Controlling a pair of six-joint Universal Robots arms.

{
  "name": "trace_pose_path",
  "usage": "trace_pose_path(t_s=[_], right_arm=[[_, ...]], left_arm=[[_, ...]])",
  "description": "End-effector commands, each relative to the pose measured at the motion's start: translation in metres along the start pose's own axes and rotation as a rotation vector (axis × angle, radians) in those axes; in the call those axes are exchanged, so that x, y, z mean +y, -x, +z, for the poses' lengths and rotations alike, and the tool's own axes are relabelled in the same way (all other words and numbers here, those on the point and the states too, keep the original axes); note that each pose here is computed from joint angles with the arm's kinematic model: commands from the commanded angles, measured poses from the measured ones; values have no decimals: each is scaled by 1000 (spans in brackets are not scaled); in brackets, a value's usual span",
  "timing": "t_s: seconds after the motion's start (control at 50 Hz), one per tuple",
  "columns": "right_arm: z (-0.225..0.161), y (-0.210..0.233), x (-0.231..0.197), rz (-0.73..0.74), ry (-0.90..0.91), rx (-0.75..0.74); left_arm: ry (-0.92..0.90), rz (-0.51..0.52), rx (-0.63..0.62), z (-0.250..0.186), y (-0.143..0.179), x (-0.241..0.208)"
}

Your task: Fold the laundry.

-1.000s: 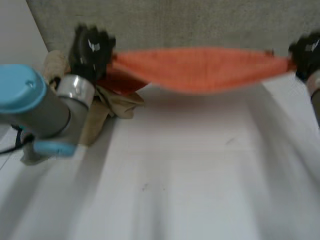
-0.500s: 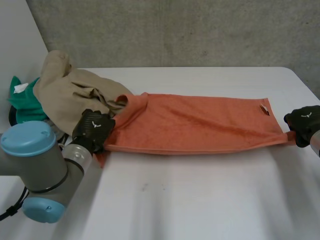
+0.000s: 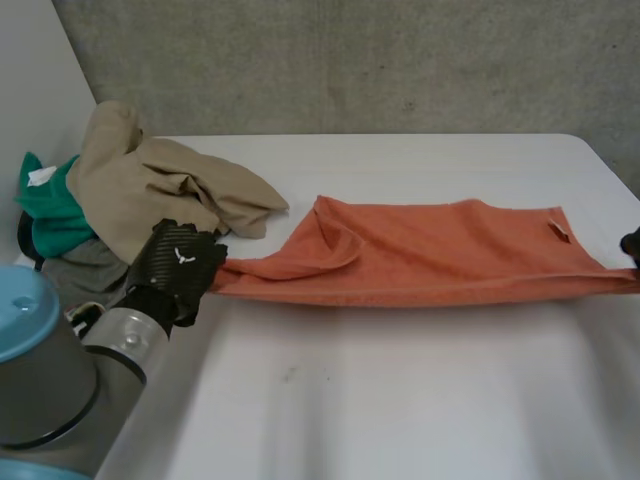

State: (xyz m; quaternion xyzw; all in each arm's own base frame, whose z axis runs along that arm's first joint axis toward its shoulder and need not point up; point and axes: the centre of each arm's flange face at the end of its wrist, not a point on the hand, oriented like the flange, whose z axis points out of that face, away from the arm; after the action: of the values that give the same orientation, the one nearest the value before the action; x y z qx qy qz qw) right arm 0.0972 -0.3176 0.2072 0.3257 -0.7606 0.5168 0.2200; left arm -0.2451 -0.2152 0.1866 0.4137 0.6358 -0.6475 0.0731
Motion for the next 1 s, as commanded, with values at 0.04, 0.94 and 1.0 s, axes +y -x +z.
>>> trace_pose_path(t_s=[0.04, 0.94, 1.0], right_arm=[[-55, -58, -43, -75, -96, 171], [31, -117, -164, -65, -583, 727], [36, -100, -155, -57, -541, 651]], left_arm=[[-119, 72, -56, -43, 39, -64], [-672, -17, -580, 126, 146, -170], [-611, -37, -515, 130, 131, -152]])
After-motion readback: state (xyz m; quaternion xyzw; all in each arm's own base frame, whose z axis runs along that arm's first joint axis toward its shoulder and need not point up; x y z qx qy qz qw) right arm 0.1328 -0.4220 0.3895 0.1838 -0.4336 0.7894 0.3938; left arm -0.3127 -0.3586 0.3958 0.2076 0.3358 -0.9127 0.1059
